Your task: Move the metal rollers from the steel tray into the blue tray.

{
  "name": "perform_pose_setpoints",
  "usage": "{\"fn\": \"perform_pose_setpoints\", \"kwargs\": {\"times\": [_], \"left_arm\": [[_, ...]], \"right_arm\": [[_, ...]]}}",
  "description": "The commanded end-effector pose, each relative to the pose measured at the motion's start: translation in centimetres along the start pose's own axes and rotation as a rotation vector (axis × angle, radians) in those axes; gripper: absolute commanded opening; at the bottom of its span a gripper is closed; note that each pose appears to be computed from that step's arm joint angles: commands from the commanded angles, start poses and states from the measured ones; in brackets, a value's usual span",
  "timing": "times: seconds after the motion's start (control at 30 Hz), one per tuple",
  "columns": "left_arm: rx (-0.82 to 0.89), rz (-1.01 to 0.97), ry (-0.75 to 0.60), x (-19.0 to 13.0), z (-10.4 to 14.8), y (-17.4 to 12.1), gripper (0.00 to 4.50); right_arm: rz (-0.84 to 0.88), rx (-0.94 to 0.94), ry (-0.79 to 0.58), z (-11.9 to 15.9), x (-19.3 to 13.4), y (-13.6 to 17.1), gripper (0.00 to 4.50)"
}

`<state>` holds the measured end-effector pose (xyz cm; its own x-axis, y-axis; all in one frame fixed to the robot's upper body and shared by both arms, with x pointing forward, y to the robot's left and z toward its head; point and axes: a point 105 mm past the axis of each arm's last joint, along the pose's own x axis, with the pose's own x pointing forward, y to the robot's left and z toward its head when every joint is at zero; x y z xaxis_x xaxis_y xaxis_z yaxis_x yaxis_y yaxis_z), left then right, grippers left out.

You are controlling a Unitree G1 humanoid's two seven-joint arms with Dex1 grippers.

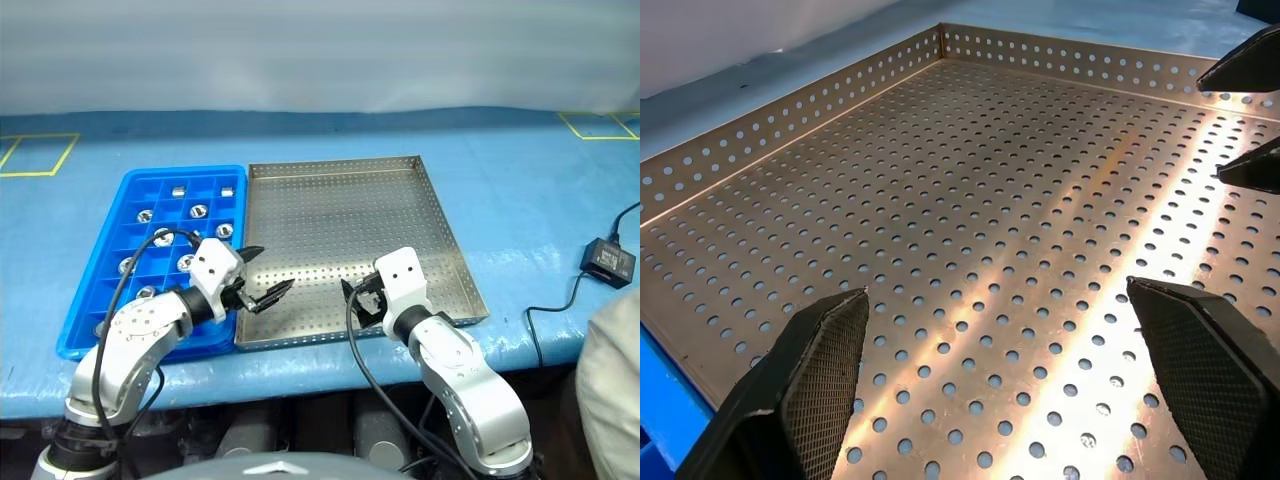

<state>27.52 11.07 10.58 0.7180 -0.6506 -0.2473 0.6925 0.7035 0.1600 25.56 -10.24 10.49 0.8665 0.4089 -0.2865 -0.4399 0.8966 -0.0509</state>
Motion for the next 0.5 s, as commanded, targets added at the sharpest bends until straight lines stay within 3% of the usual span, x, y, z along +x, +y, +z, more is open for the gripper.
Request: {"fn": "perform_pose_setpoints", "kwargs": {"times": [0.03,0.5], "left_arm": [[0.023,0.001,-0.037,-0.32,0.89,-0.03,4.48],[0.031,0.023,-0.029,-0.76,0.77,0.55,4.48]], "right_arm": [[0.002,-0.023,-0.055,1.35,-0.14,0.09,4.5],[0.034,-0.058,-0.078,2.08,0.23,0.52,4.5]]}}
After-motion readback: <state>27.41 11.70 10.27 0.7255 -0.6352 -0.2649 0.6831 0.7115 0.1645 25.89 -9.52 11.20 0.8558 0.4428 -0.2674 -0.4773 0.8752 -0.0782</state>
